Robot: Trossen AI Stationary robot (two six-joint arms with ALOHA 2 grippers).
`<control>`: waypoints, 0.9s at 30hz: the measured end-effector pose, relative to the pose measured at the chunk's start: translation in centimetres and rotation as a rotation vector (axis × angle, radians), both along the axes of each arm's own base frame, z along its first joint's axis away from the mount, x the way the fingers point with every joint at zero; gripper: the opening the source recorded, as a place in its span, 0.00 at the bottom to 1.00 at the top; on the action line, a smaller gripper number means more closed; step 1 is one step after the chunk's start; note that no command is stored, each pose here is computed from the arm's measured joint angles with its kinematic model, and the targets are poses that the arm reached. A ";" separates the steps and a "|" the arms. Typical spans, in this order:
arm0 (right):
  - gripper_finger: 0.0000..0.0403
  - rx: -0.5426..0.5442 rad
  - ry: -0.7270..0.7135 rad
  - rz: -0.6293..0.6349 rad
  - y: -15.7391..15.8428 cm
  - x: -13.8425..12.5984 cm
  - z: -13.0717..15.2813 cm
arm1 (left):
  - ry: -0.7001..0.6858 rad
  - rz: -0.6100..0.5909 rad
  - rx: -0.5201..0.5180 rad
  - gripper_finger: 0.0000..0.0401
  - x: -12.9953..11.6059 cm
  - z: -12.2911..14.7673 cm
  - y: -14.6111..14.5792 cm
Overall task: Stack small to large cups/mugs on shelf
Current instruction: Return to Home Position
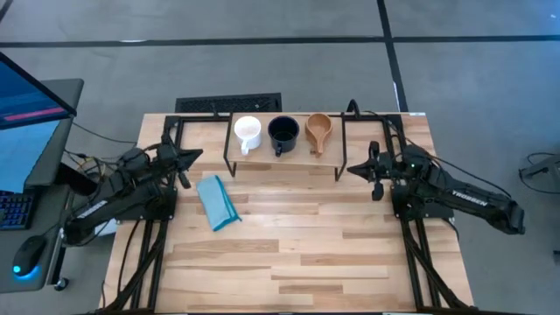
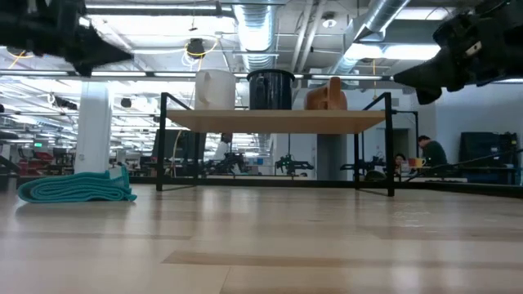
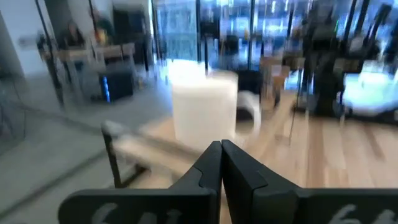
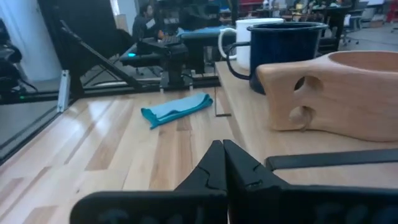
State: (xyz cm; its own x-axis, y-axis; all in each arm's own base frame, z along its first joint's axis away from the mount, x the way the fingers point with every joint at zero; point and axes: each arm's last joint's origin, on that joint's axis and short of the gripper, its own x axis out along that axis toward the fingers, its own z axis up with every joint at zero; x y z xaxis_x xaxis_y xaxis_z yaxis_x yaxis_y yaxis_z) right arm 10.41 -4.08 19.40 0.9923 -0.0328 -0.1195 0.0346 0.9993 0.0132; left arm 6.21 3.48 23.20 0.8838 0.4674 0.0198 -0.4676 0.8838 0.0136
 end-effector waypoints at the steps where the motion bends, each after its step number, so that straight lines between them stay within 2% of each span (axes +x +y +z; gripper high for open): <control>1: 0.01 -0.003 -0.006 0.004 0.1 -0.1 -0.2 | 0.033 0.004 -0.018 0.00 0.1 -0.4 0.1; 4: 0.01 0.011 -0.024 -0.007 0.3 -0.2 -1.4 | 0.047 0.015 -0.005 0.00 0.4 -0.4 0.3; 8: 0.01 0.028 -0.044 -0.049 0.5 -0.5 -3.4 | -0.009 0.072 -0.002 0.00 0.1 -0.2 0.3; 15: 0.01 -0.008 -0.119 -0.037 0.8 -0.8 -2.7 | -0.044 0.081 -0.003 0.00 0.6 -1.3 0.6; 22: 0.01 0.009 -0.114 -0.038 0.8 -1.0 -2.7 | -0.002 0.094 -0.026 0.00 1.2 -3.2 1.0; 27: 0.01 0.010 -0.114 -0.038 0.8 -0.9 -2.8 | 0.013 0.098 -0.027 0.00 1.2 -3.5 1.0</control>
